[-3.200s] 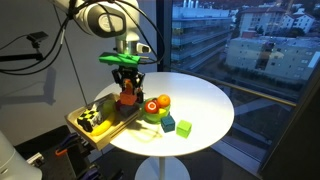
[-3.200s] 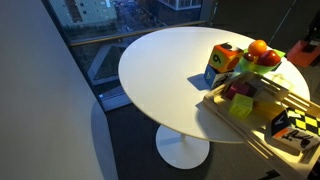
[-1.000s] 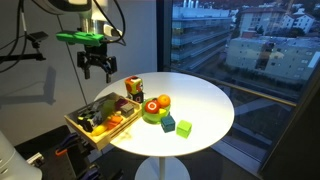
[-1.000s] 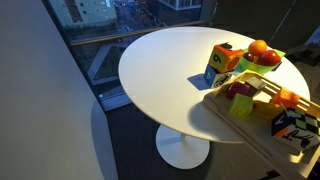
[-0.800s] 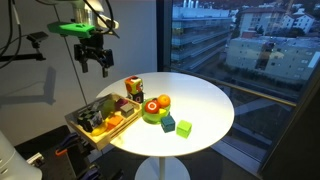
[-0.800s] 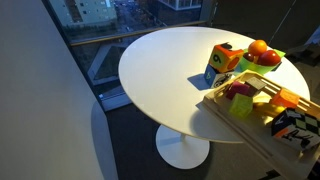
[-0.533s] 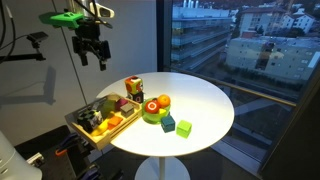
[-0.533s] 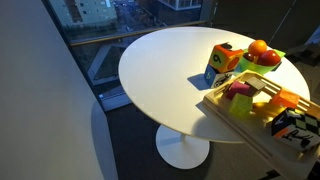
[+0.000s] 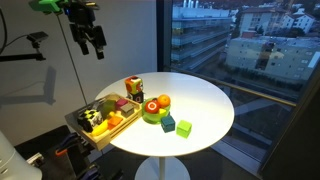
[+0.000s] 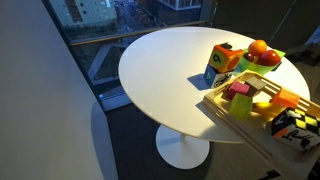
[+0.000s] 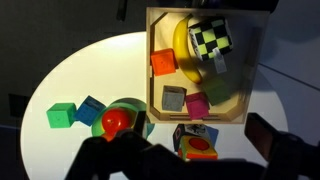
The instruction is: Put the orange toy block in the box
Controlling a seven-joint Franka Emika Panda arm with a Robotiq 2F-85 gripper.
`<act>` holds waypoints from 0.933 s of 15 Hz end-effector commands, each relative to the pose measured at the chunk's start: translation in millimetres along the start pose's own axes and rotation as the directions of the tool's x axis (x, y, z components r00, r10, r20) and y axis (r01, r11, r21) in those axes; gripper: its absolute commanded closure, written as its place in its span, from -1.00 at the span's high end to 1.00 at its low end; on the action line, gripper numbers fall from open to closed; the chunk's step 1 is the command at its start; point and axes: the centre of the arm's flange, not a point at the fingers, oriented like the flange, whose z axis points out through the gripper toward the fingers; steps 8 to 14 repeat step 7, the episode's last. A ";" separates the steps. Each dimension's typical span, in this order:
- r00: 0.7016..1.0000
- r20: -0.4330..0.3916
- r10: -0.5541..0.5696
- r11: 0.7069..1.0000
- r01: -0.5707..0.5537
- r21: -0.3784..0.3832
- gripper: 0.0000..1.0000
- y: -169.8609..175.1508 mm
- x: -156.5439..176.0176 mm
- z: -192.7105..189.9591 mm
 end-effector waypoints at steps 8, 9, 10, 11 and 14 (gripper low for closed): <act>1.000 -0.010 0.001 1.000 -0.001 -0.013 1.00 -0.5 0.6 -5.4; 1.000 -0.010 0.001 1.000 -0.001 -0.013 1.00 -0.5 0.6 -5.4; 1.000 -0.010 0.001 1.000 -0.001 -0.013 1.00 -0.5 0.6 -5.4; 1.000 -0.010 0.001 1.000 -0.001 -0.013 1.00 -0.5 0.6 -5.4; 1.000 -0.010 0.001 1.000 -0.001 -0.013 1.00 -0.5 0.6 -5.4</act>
